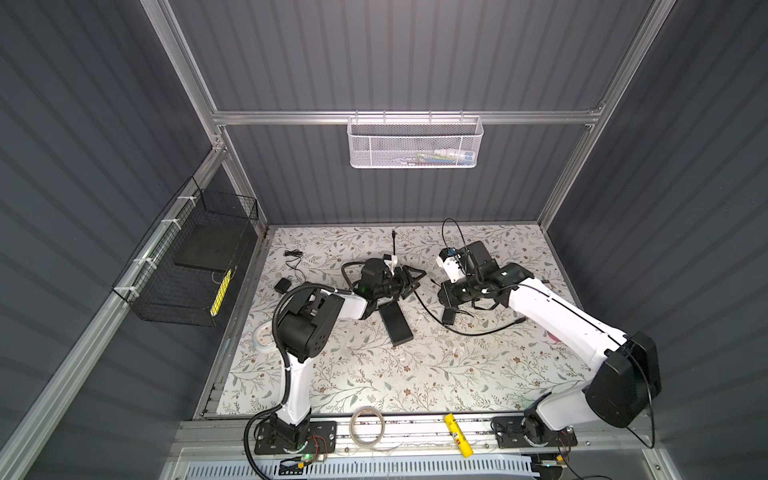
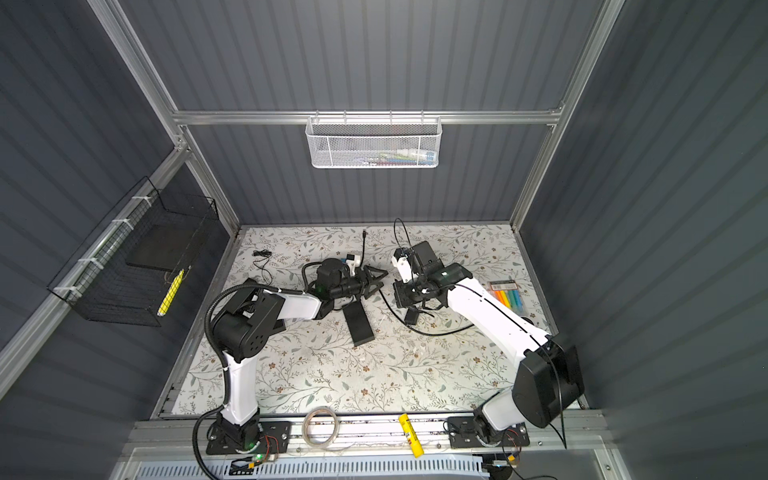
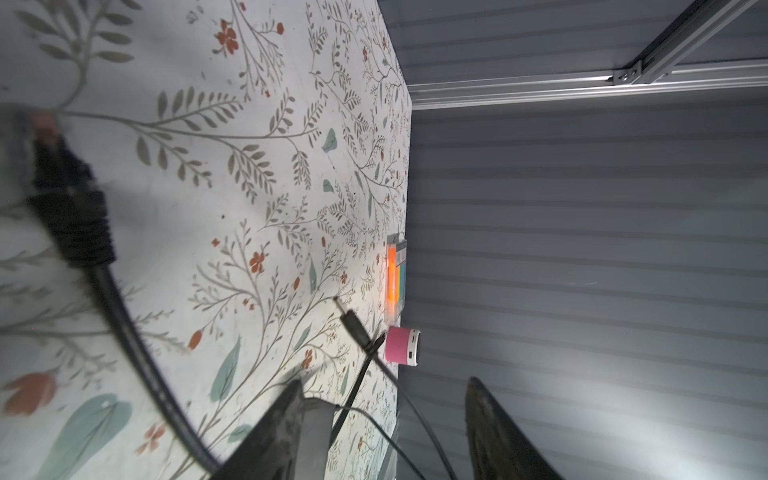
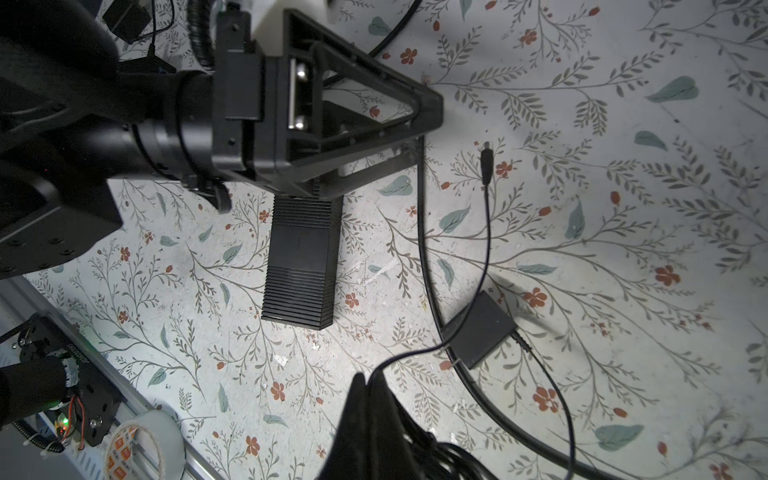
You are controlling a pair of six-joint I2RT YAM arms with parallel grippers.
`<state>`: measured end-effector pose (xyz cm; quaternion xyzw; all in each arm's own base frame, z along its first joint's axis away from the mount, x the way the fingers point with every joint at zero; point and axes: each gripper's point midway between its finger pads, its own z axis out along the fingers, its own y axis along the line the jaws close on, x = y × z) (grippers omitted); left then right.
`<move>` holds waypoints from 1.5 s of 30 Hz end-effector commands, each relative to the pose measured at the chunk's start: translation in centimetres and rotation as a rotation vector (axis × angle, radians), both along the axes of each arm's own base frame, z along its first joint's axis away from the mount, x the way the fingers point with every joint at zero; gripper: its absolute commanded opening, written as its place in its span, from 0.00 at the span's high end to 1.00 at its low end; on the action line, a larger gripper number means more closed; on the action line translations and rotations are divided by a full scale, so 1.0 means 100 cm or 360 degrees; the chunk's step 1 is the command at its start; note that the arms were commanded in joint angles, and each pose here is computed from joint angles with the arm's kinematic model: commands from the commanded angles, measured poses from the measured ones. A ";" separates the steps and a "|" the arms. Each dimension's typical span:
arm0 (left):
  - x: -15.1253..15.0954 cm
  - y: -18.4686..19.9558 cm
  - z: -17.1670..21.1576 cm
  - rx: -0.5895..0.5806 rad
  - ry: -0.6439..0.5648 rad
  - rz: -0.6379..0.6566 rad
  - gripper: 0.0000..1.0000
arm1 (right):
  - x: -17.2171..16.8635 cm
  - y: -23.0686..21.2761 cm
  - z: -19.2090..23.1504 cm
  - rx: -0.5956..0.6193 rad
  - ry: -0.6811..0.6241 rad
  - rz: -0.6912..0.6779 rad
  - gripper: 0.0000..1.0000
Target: Insert the plug into the switch port
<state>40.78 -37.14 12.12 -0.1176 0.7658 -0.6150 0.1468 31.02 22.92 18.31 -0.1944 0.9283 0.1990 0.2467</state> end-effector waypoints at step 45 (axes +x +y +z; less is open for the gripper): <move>0.032 0.006 0.025 0.0048 -0.0209 0.0058 1.00 | -0.009 -0.028 -0.039 -0.0136 0.0097 -0.0054 0.80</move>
